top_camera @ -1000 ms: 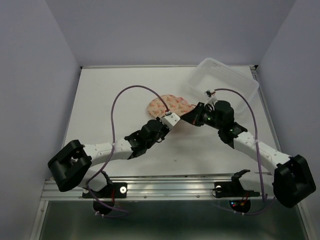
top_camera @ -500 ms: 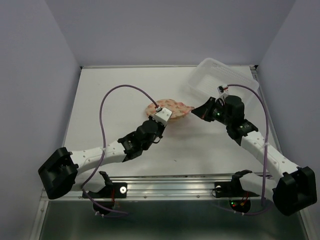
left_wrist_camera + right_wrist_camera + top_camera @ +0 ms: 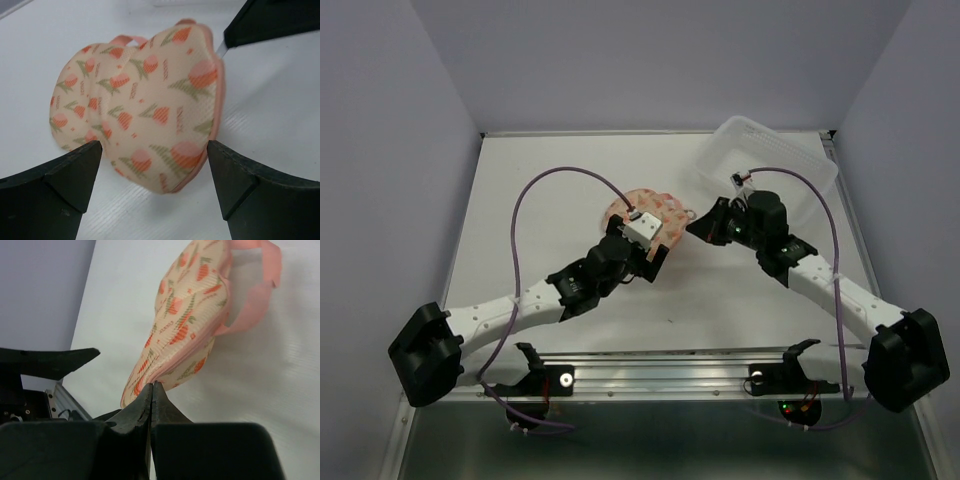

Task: Unzip the laundry bag and remove the bra

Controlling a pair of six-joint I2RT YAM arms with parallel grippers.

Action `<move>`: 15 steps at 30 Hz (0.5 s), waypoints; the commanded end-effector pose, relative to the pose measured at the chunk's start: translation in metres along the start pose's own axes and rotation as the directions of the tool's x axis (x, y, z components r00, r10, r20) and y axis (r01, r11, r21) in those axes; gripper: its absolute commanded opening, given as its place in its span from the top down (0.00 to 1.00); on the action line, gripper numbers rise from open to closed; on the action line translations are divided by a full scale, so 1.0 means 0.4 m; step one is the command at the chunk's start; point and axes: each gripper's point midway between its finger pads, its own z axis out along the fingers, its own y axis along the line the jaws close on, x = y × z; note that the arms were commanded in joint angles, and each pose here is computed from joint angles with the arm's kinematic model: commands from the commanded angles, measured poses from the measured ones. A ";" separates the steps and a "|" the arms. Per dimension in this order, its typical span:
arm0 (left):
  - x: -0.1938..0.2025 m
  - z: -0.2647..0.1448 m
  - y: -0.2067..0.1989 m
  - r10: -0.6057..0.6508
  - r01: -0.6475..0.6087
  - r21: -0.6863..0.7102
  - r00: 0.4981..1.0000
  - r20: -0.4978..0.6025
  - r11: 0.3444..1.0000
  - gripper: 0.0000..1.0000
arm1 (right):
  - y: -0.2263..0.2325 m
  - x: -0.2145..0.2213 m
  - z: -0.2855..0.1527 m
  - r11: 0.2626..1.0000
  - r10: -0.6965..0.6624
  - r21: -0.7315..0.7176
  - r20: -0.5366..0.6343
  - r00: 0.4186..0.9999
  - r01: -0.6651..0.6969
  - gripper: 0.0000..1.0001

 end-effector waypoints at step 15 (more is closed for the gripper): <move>-0.132 0.019 -0.070 0.024 -0.037 0.115 0.993 0.112 0.993 0.10 | 0.164 0.022 0.044 0.985 -0.049 -0.162 0.020 0.999 0.052 0.99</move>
